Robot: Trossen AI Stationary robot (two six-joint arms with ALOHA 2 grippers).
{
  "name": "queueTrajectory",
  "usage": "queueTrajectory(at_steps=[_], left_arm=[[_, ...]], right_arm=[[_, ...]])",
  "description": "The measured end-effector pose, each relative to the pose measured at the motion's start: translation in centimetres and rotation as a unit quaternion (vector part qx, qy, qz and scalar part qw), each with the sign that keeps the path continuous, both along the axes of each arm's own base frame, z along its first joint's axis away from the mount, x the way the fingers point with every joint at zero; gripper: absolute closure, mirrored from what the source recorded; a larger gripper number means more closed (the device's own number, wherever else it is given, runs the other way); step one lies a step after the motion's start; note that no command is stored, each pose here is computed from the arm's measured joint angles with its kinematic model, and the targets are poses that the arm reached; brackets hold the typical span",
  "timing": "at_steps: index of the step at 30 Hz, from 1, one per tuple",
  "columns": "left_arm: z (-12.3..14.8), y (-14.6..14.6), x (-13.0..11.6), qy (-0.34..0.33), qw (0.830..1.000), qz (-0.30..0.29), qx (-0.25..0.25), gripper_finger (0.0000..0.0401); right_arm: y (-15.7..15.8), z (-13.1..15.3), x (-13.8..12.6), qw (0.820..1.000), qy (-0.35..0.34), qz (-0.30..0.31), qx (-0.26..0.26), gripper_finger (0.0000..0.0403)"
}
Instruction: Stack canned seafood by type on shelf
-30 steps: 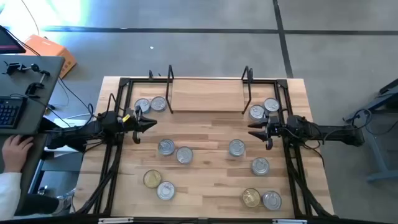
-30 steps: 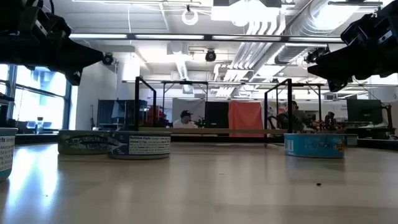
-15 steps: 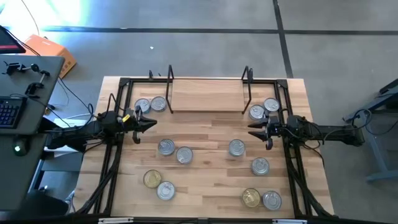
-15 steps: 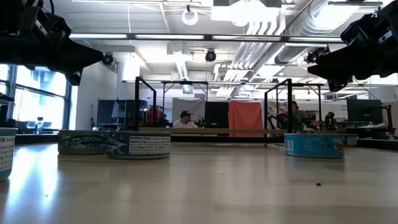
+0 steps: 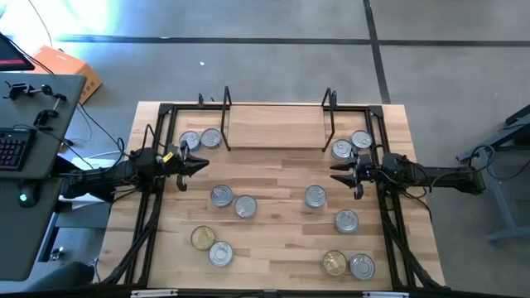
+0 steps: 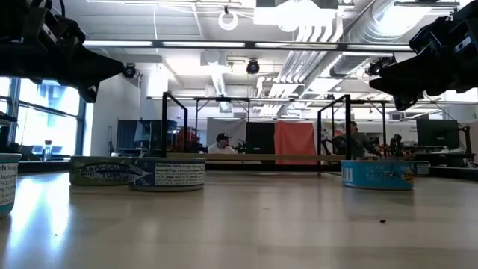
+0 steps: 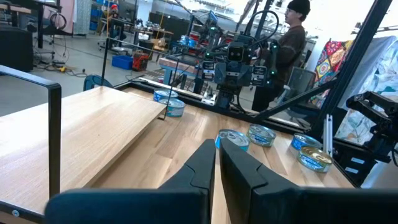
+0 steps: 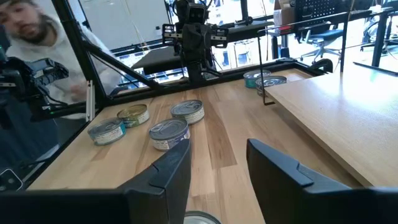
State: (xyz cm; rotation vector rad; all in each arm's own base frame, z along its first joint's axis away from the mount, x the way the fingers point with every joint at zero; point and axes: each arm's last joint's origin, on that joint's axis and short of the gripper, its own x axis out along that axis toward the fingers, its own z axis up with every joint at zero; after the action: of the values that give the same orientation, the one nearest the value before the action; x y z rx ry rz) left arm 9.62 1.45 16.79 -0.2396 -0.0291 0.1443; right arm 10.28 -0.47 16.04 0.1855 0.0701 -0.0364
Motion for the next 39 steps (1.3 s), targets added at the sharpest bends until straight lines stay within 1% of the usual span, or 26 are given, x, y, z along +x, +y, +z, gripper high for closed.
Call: queueTrajectory(at_steps=[34, 39], left_arm=[[0.0, 0.0, 0.0, 0.0, 1.0, 0.0, 0.0, 0.0387], [0.75, -0.01, -0.02, -0.037, 0.999, -0.001, 0.01, 0.0387]], right_arm=[[0.0, 0.0, 0.0, 1.0, 0.0, 0.0, 0.0, 0.0256], [0.0, 0.01, 0.0, 1.0, 0.0, 0.0, 0.0, 0.0256]])
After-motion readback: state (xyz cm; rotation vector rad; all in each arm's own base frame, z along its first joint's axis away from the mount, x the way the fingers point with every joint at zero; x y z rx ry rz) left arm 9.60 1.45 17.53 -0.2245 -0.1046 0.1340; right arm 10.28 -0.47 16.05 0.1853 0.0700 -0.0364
